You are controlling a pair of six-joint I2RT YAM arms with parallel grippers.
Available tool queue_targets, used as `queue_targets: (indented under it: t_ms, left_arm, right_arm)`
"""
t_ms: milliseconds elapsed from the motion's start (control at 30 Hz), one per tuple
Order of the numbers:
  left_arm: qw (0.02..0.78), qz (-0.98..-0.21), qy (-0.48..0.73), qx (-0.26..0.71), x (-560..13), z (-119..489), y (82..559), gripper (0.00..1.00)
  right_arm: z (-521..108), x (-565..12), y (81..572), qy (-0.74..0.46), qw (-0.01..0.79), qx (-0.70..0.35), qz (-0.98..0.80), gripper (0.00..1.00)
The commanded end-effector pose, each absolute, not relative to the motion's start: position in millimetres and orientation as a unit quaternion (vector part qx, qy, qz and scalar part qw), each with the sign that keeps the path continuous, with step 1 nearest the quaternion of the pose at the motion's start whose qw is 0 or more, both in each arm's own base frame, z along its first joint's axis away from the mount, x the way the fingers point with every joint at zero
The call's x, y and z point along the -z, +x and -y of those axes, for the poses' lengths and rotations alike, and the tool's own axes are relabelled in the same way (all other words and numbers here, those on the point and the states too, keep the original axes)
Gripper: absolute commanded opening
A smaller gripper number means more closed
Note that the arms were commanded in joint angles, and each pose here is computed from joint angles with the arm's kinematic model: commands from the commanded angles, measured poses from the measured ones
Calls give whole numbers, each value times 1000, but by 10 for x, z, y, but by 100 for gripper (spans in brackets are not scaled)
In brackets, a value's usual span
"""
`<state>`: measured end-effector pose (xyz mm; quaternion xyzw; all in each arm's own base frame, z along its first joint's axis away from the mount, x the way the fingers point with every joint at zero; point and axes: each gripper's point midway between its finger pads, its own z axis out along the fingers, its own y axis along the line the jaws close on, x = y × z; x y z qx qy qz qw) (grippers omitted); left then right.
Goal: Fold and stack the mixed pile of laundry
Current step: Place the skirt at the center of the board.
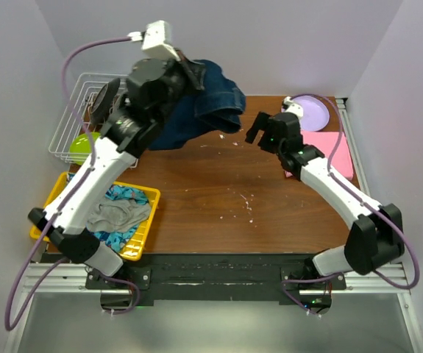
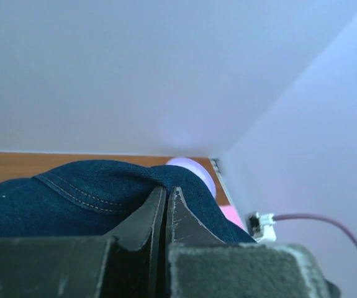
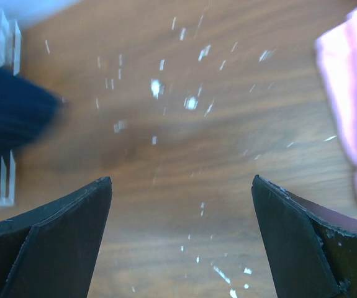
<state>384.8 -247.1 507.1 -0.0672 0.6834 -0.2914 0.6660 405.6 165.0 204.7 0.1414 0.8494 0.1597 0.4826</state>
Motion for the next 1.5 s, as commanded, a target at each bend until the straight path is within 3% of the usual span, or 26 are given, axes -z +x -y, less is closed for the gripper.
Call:
queue_targets:
  t_ms: [0,133,200,233,267,367,467,633,800,933,1133,1367,1467]
  left_arm:
    - [686,-614,-52,387,-5640,2841,3728,0]
    - [670,-642,-76,366,-5369,2777,4051,0]
    - [638,-679,-119,343,-4945,2326,4477,0]
    - [602,-721,-128,318,-4378,2200,4658,0]
    - [589,-732,-121,320,-4141,2118,4731,8]
    - [522,-795,-159,265,-3000,1655,4891,55]
    - [468,-829,-171,255,-2333,1499,4779,72]
    - [459,-843,-175,218,-2106,1342,4477,73]
    - [458,-852,-159,199,-1990,1373,4281,67]
    - [445,-860,-116,220,-1903,1733,4303,59]
    - [433,-874,-36,218,-1793,2405,4473,61]
    - [423,-889,-12,173,-1534,2661,4751,63]
    - [421,-893,-4,156,-1454,2704,4834,62]
  right_arm:
    - [-1550,-2524,4070,169,539,-181,-805,99]
    - [-1613,-2687,4099,166,551,-204,-792,99]
    - [-1634,-2645,4128,164,545,-202,-797,99]
    - [-1639,-2617,4136,161,541,-198,-801,99]
    - [-1643,-2551,4144,161,535,-194,-806,99]
    - [-1639,-2331,4129,154,520,-183,-820,99]
    - [-1682,-2041,4134,140,496,-172,-839,99]
    - [-1964,-1516,4071,105,442,-179,-873,98]
    - [-2204,-1133,4153,100,412,-188,-886,98]
    - [-2364,-898,4384,107,405,-200,-886,97]
    - [-2399,-655,4546,143,396,-190,-887,91]
    - [-2431,-497,4548,147,382,-189,-892,58]
    - [-2439,-477,4534,144,377,-192,-894,38]
